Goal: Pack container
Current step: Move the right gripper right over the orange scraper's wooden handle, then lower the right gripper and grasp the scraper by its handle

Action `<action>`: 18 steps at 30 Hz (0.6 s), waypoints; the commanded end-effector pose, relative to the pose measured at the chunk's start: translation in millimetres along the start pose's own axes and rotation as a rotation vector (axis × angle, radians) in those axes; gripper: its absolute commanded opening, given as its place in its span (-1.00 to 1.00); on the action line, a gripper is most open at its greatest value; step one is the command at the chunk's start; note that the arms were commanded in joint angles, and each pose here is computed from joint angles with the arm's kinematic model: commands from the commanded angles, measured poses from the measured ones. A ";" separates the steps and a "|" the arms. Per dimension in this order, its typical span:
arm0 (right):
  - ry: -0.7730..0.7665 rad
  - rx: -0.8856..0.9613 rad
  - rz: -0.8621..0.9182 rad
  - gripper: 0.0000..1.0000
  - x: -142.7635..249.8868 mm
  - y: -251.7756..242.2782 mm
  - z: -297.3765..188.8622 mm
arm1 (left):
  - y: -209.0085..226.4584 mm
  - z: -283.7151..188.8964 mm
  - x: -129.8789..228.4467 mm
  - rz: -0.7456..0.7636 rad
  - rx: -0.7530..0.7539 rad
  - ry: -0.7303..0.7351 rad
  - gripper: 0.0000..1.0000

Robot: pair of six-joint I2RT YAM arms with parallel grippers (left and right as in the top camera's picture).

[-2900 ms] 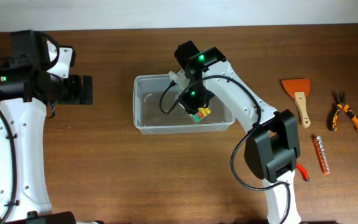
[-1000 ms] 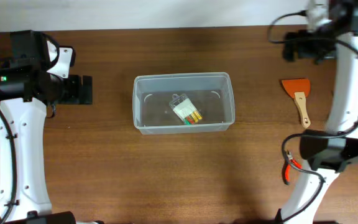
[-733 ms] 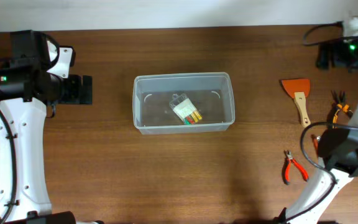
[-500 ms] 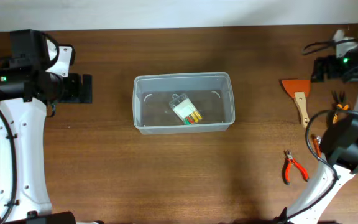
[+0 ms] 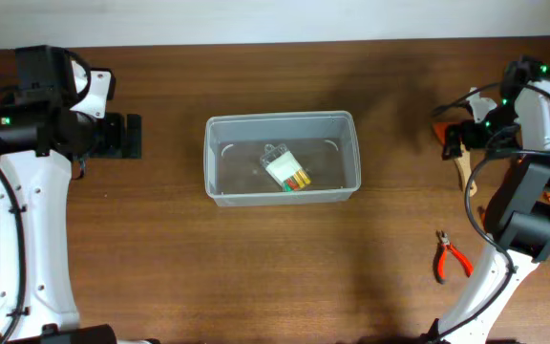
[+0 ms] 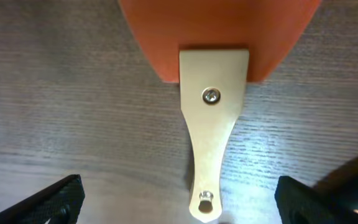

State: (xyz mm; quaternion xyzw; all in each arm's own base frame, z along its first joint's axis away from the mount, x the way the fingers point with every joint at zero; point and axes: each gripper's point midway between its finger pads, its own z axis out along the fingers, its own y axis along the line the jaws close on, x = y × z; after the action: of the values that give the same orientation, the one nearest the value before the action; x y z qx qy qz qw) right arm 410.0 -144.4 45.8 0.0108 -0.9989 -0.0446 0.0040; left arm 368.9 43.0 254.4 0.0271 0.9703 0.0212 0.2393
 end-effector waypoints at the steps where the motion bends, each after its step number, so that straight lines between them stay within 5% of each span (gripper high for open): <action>1: 0.013 0.030 -0.006 0.98 1.2 -4.6 7.5 | 2.3 -0.4 -4.1 -0.007 -0.006 -0.008 0.98; 18: 0.110 0.085 -0.084 0.97 24.3 -14.1 32.3 | 2.3 -0.4 -4.0 -0.007 -0.006 -0.008 0.98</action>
State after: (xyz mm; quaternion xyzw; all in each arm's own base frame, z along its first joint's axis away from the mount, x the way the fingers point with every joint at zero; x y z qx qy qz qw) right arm 390.7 -155.1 20.4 0.0494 -0.9978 -0.0088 0.0430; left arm 368.9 43.0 254.4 0.0271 0.9703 0.0212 0.2393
